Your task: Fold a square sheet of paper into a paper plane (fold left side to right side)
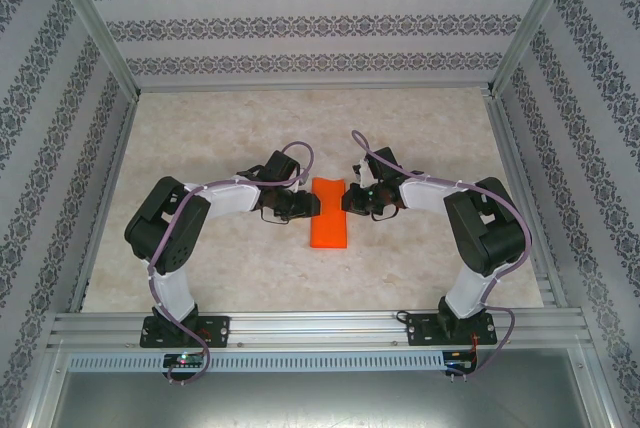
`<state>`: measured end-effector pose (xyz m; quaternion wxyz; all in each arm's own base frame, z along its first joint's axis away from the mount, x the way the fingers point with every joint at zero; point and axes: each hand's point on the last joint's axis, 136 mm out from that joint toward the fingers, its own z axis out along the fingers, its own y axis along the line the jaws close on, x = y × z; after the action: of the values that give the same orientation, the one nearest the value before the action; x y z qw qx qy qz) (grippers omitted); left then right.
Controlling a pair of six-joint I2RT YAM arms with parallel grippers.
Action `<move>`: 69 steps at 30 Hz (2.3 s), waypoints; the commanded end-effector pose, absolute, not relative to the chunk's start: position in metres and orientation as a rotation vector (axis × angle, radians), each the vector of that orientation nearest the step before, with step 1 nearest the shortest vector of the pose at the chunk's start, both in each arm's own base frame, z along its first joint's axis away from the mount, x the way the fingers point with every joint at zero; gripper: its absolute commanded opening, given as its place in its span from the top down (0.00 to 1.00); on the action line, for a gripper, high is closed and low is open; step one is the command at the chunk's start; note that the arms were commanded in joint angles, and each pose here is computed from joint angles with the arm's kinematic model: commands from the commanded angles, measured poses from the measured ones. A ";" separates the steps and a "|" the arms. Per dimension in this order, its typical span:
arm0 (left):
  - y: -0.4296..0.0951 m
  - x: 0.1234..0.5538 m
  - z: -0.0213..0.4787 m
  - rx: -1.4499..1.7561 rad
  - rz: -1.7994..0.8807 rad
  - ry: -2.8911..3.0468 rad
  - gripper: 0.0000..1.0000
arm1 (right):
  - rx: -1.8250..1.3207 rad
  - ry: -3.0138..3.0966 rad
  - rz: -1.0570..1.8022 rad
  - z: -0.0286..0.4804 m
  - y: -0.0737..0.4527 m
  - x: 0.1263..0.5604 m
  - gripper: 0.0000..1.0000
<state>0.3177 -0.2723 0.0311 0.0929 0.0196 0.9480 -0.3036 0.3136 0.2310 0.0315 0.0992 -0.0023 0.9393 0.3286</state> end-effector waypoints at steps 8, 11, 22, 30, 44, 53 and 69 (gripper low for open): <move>-0.289 0.326 0.031 0.074 -0.882 2.810 0.50 | -0.037 2.792 0.932 0.027 0.230 0.314 0.92; -0.285 0.325 0.025 0.079 -0.828 2.836 0.51 | -0.042 2.789 0.932 0.029 0.230 0.314 0.91; -0.281 0.317 0.009 0.131 -0.690 2.902 0.53 | 0.004 2.707 0.769 0.050 0.199 0.324 0.65; -0.279 0.315 0.002 0.127 -0.643 2.932 0.54 | 0.142 2.589 0.651 0.070 0.154 0.327 0.47; -0.280 0.313 -0.005 0.157 -0.573 2.964 0.54 | 0.245 2.409 0.856 0.099 0.142 0.329 0.13; -0.281 0.313 -0.009 0.164 -0.545 2.979 0.54 | 0.259 2.412 0.853 0.098 0.139 0.328 0.10; -0.281 0.314 -0.009 0.175 -0.514 2.983 0.54 | 0.261 2.422 0.854 0.096 0.139 0.328 0.09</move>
<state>0.3305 -0.2848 0.0231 0.0875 0.0420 0.9737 -0.2061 0.3283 0.1408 0.0943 0.2743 0.0961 0.9048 0.3111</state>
